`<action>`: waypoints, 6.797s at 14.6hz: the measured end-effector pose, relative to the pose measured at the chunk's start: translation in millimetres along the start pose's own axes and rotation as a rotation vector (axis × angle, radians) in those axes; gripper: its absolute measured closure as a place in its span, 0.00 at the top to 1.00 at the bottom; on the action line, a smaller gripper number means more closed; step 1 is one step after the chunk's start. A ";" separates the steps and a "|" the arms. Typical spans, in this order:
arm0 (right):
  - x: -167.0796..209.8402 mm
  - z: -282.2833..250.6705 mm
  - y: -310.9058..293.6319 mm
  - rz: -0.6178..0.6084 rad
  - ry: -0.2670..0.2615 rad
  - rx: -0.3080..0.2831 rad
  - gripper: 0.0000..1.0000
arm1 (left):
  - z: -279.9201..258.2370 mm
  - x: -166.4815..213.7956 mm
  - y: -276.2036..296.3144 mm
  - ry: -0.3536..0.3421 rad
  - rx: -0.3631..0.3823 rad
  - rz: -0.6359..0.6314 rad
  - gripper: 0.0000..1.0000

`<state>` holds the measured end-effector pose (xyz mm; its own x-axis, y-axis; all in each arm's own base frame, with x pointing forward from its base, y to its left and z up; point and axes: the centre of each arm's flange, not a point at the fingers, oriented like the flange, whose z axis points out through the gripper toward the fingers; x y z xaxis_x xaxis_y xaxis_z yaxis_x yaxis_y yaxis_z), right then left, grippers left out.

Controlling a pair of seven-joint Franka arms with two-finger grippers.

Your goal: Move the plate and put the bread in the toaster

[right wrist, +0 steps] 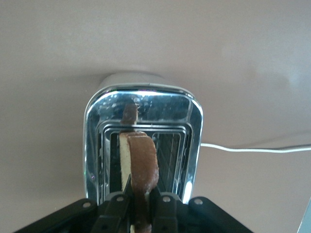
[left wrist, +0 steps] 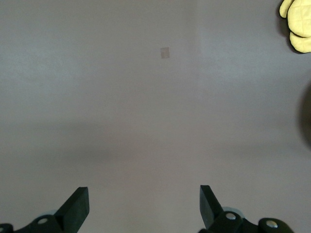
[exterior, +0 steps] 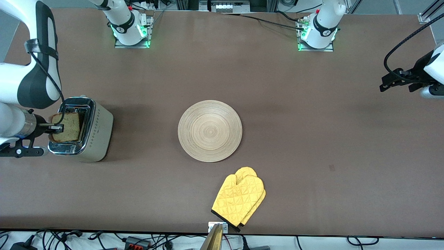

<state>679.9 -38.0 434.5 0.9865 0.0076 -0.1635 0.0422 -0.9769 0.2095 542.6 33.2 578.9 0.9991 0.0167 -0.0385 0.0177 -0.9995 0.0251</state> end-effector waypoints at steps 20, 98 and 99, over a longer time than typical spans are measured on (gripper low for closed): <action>5.0 -7.6 -24.3 0.004 0.027 -0.059 0.11 | 0.5 -0.7 -0.7 -0.006 0.000 -0.001 1.00; -94.7 -105.4 6.3 0.088 0.027 0.257 1.00 | -23.7 -9.9 45.1 0.016 0.052 0.092 1.00; -98.7 -107.2 1.8 0.084 0.029 0.250 1.00 | -23.7 -9.9 45.1 0.016 0.052 0.092 1.00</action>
<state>599.5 -17.6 554.3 0.9891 -0.0733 -0.1276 -0.0770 -0.9967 -0.0240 534.3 -11.4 604.1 0.9969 -0.0750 -0.0230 -0.0756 -0.9969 -0.0239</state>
